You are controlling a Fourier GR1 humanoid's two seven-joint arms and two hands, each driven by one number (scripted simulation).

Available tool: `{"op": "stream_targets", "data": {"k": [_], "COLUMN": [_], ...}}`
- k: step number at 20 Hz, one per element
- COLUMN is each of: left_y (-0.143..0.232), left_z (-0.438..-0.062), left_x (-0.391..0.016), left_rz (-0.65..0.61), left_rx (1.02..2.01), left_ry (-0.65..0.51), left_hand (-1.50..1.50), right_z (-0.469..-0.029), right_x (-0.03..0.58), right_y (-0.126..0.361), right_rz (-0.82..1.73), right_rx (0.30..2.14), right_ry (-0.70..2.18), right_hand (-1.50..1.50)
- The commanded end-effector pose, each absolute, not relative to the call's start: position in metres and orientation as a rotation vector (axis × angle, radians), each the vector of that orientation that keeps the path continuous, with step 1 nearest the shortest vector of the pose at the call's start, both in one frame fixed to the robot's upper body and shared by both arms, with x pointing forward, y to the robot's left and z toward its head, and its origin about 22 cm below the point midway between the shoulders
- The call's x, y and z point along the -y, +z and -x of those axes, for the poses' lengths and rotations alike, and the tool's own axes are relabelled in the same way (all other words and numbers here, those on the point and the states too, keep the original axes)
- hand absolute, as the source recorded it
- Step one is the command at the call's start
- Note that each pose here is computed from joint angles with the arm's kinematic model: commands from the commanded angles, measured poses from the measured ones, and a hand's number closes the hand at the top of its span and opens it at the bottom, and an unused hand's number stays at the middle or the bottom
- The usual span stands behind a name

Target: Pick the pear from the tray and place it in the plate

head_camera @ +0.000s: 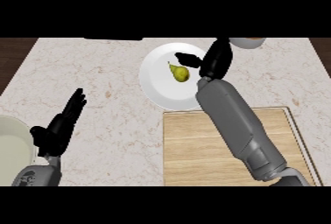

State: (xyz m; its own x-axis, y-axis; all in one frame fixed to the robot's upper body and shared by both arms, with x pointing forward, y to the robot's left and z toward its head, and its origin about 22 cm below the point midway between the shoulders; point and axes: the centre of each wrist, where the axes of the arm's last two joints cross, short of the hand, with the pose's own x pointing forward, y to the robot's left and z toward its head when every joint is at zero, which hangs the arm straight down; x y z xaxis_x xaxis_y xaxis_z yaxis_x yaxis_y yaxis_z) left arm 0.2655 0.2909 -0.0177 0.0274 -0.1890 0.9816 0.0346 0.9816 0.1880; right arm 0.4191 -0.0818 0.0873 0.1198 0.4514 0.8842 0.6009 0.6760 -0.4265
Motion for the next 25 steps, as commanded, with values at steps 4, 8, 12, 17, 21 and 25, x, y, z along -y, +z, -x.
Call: {"op": "stream_targets", "data": {"k": [4,8,12,17,21,25], "left_y": [-0.028,-0.022,-0.021,-0.022,-0.027,-0.01], "left_z": [-0.25,-0.252,-0.259,-0.263,-0.259,-0.248], "left_x": [-0.301,-0.301,-0.311,-0.295,-0.315,-0.288], "left_rz": [-0.144,-0.158,-0.16,-0.152,-0.159,-0.17], "left_rx": [1.518,1.519,1.514,1.514,1.524,1.517], "left_ry": [-0.145,-0.136,-0.137,-0.147,-0.149,-0.149], "left_hand": [0.0,0.0,0.0,0.0,0.0,0.0], "right_z": [-0.385,-0.353,-0.318,-0.298,-0.277,-0.292], "right_x": [0.125,0.163,0.196,0.229,0.235,0.251], "right_y": [0.068,0.04,0.022,-0.007,-0.02,-0.033], "right_rz": [0.753,0.721,0.705,0.683,0.689,0.754], "right_rx": [1.601,1.652,1.675,1.672,1.655,1.665], "right_ry": [-0.339,-0.322,-0.239,-0.208,-0.15,-0.147], "right_hand": [-1.5,-1.5,-1.5,-1.5,-1.5,-1.5]}}
